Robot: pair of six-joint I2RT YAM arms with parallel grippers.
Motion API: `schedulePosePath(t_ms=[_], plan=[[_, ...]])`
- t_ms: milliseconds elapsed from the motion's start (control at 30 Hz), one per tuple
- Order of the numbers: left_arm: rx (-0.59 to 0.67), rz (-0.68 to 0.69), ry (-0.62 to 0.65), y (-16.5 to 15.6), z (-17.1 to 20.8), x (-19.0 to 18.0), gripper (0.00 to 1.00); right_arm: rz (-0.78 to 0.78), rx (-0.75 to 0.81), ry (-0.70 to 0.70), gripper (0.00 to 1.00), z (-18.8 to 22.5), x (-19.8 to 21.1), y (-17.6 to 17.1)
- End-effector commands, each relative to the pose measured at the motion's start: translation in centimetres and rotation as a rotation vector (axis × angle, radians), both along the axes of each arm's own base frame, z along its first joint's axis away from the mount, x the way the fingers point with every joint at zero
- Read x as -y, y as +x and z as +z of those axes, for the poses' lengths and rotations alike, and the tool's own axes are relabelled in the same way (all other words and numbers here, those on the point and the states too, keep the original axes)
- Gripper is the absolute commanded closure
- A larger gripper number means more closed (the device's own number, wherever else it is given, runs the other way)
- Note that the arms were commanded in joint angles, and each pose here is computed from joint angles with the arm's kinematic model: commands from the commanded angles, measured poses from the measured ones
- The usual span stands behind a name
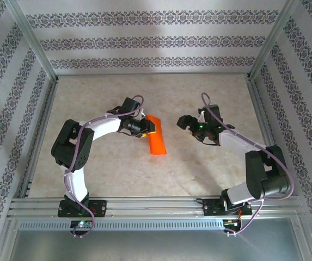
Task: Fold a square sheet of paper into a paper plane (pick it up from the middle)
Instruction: First fold the square sheet of paper in half at the center of the table, then hold the square sheet of paper at the center of the table.
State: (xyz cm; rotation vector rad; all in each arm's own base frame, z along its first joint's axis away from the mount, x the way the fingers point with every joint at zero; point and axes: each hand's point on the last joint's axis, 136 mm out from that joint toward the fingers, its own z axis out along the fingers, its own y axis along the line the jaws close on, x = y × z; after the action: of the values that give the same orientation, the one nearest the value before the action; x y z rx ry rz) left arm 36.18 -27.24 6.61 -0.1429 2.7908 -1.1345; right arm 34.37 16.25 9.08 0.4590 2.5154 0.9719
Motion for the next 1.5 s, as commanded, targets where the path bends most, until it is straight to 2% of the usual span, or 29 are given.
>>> schedulePosePath(t_ms=[0, 100, 233, 633, 867, 1033, 1200, 1333, 1467], plan=[[0.014, -0.065, 0.034, -0.1, -0.9, -0.8, 0.64, 0.062, 0.010, 0.024, 0.11, 0.0, -1.8, 0.2], [-0.006, -0.066, 0.104, -0.4, -2.1, -1.8, 0.64, 0.081, 0.002, 0.037, 0.14, -0.4, -3.1, 0.3], [-0.020, -0.052, 0.114, -0.3, -2.7, -2.1, 0.65, 0.123, -0.004, 0.029, 0.21, -0.9, -4.9, 0.2], [-0.065, 0.036, 0.173, 0.0, -4.2, -3.4, 0.71, 0.292, -0.041, -0.026, 0.64, -3.5, -9.9, -1.0], [-0.073, 0.027, 0.174, -0.1, -4.5, -3.4, 0.74, 0.382, -0.061, -0.025, 0.77, -4.7, -12.1, -1.3], [-0.032, -0.118, 0.135, -0.8, -3.3, -2.2, 0.75, 0.383, -0.052, -0.031, 0.79, -4.5, -12.0, -0.8], [-0.034, -0.271, 0.156, -2.6, -2.7, -2.1, 0.75, 0.376, 0.001, -0.017, 0.79, -3.0, -9.4, -0.2], [-0.040, -0.304, 0.152, -2.7, -2.9, -1.8, 0.75, 0.400, 0.006, -0.009, 0.79, -2.9, -8.5, -0.5], [-0.052, -0.283, 0.173, -2.1, -3.5, -1.7, 0.75, 0.426, -0.006, -0.019, 0.80, -3.5, -9.7, -1.0]])
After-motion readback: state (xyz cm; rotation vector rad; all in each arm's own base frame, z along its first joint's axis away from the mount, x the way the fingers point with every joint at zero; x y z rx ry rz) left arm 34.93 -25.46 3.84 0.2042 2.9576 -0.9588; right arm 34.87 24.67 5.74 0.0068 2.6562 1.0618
